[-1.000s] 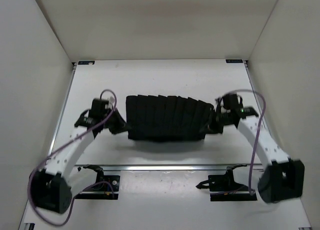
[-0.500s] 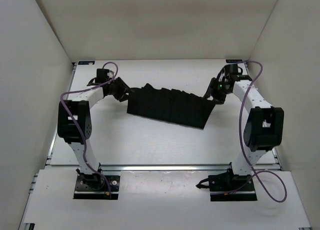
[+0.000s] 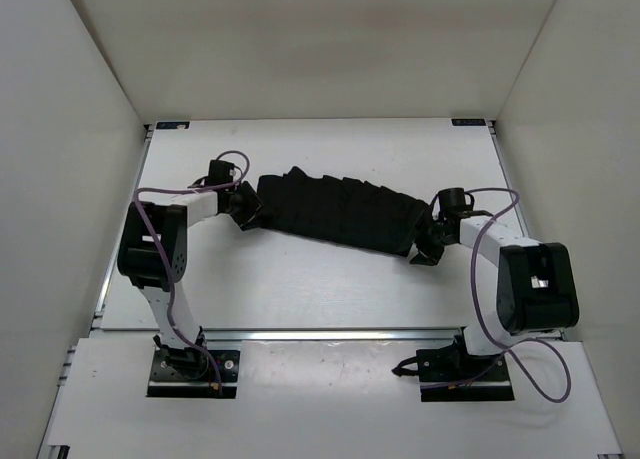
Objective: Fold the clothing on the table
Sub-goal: Fold the skirt
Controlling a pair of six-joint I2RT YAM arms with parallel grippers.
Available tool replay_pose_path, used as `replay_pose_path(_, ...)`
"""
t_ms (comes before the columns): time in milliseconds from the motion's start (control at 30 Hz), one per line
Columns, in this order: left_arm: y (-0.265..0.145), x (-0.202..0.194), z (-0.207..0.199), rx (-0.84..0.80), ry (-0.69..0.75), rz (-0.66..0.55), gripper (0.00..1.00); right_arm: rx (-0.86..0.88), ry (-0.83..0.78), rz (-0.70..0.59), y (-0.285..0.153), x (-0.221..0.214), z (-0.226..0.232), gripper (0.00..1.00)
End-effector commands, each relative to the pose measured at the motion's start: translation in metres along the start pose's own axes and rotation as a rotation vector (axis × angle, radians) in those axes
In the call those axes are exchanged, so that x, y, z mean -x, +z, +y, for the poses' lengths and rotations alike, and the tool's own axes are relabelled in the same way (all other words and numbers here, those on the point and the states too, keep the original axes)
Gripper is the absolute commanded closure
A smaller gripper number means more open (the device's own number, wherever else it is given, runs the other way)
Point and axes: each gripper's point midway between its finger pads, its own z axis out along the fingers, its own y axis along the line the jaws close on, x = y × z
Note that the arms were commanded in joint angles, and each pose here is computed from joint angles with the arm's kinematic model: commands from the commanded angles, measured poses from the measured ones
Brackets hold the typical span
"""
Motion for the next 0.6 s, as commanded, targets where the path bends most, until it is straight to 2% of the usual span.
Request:
replay_pose_path(0,0.016,-0.001,0.007,0.034,0.019,-0.031,0.43,0.064,0.045,-0.083,0.013,0.024,0.013,0.52)
replay_pose_path(33,0.018,-0.002,0.009,0.049,0.041,-0.037,0.49,0.064,0.051,-0.082,0.017,0.025,0.012,0.52)
replay_pose_path(67,0.018,-0.005,0.01,0.061,0.05,-0.03,0.5,0.058,0.051,-0.078,0.022,0.027,0.009,0.52)
replay_pose_path(100,0.021,-0.006,0.014,0.085,0.056,-0.037,0.59,0.051,0.054,-0.081,0.026,0.031,0.008,0.54)
replay_pose_path(133,0.021,-0.008,0.016,0.093,0.068,-0.039,0.74,0.043,0.059,-0.084,0.028,0.034,0.004,0.57)
replay_pose_path(167,0.021,-0.011,0.016,0.085,0.077,-0.043,0.81,0.051,0.06,-0.085,0.031,0.039,0.002,0.74)
replay_pose_path(200,0.021,-0.015,0.022,0.084,0.073,-0.042,0.97,0.064,0.064,-0.1,0.031,0.046,0.0,0.99)
replay_pose_path(233,0.019,-0.02,0.019,0.071,0.069,-0.036,1.0,0.068,0.079,-0.096,0.029,0.049,-0.007,1.0)
replay_pose_path(333,0.01,-0.047,0.025,0.061,0.086,0.021,1.0,0.022,0.078,-0.107,0.017,0.06,-0.03,1.0)
replay_pose_path(467,0.004,-0.093,0.009,-0.01,0.122,0.051,1.0,-0.077,0.024,-0.12,-0.011,0.073,-0.061,1.0)
replay_pose_path(567,0.001,-0.117,0.0,-0.061,0.087,0.069,1.0,-0.076,-0.046,-0.121,-0.029,0.084,-0.043,1.0)
